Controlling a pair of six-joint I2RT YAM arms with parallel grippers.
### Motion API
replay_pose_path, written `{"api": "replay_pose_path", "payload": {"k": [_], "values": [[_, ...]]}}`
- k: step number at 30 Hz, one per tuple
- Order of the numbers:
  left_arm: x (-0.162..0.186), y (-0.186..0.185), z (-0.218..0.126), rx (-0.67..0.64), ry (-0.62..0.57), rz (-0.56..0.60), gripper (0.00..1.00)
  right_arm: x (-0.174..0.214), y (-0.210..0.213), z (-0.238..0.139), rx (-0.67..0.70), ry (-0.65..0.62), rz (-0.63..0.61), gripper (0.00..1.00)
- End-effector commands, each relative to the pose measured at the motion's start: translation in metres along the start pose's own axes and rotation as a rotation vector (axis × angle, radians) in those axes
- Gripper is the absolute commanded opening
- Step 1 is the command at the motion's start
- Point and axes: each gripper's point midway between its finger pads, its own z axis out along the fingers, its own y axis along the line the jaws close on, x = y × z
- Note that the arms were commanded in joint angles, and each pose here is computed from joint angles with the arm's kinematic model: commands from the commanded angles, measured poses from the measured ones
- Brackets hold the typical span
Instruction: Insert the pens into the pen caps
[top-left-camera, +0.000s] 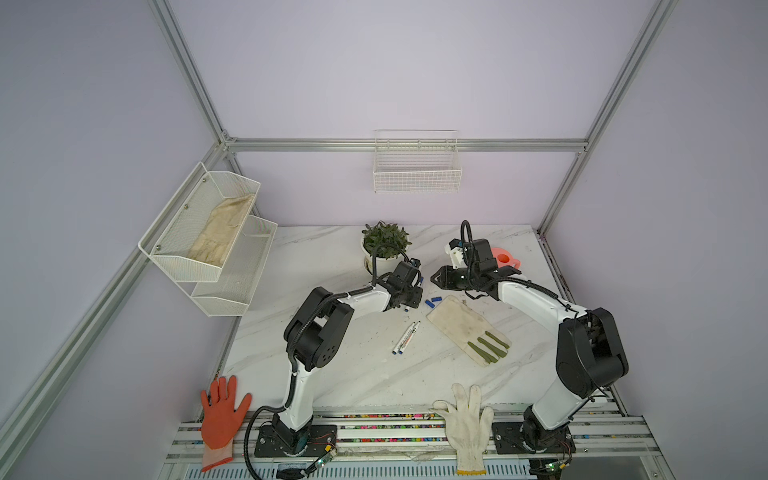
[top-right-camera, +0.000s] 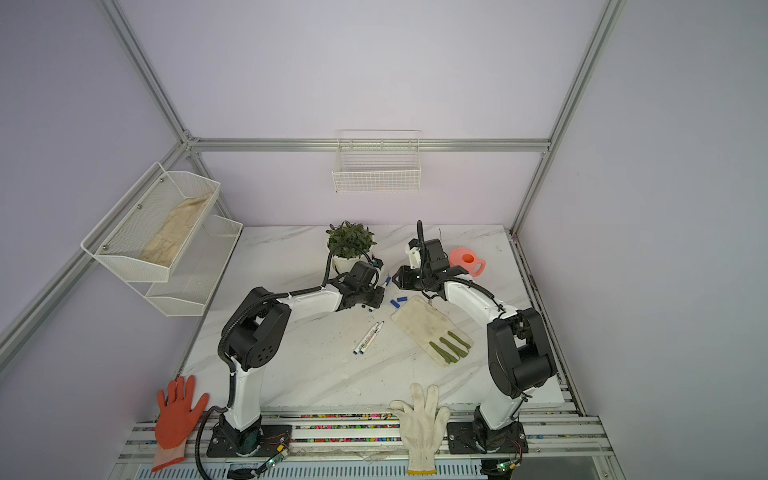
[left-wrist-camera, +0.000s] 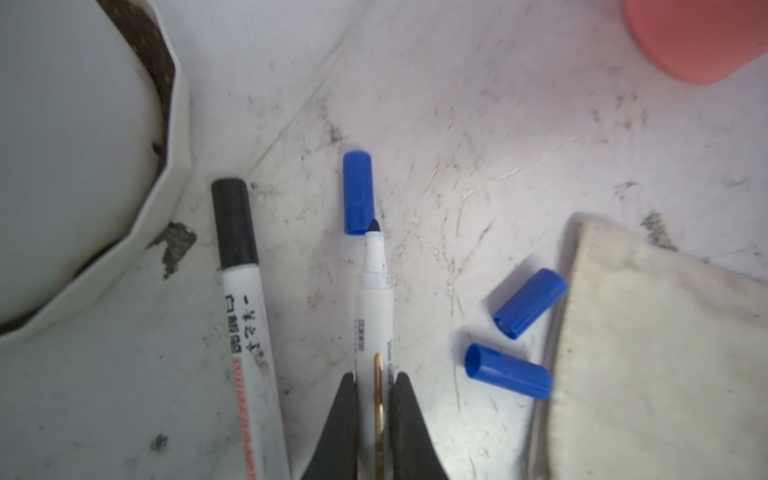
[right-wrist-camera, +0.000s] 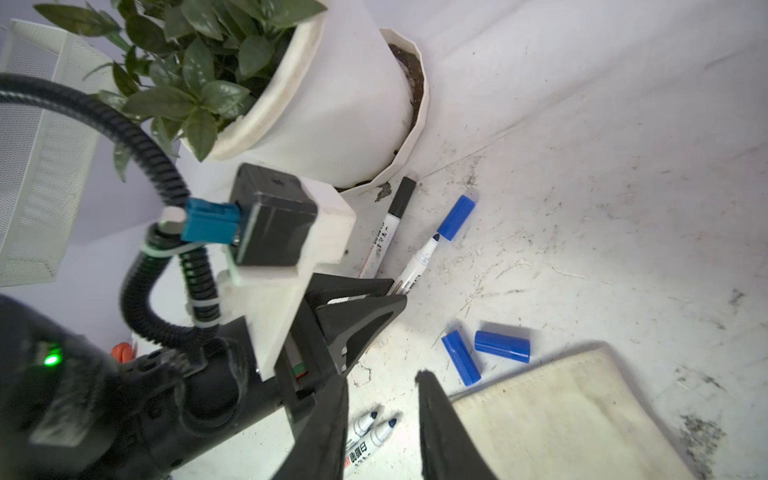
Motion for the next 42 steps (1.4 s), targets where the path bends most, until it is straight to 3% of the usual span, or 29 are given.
{"api": "replay_pose_path", "payload": {"k": [1, 7, 21, 34, 42], "values": [[-0.059, -0.016, -0.051, 0.085, -0.224, -0.023, 0.00, -0.009, 0.012, 0.002, -0.065, 0.000, -0.004, 0.34], [-0.071, -0.026, -0.075, 0.155, -0.304, -0.055, 0.00, -0.016, 0.018, 0.007, -0.093, -0.003, -0.005, 0.36], [-0.063, -0.029, -0.074, 0.161, -0.290, -0.039, 0.00, -0.042, 0.032, -0.015, -0.100, -0.109, -0.046, 0.38], [-0.071, -0.049, -0.090, 0.227, -0.358, 0.003, 0.00, -0.050, 0.036, 0.004, -0.158, -0.105, -0.014, 0.37], [-0.079, -0.045, -0.101, 0.202, -0.420, 0.004, 0.00, -0.044, 0.030, 0.006, -0.141, -0.098, 0.007, 0.36]]}}
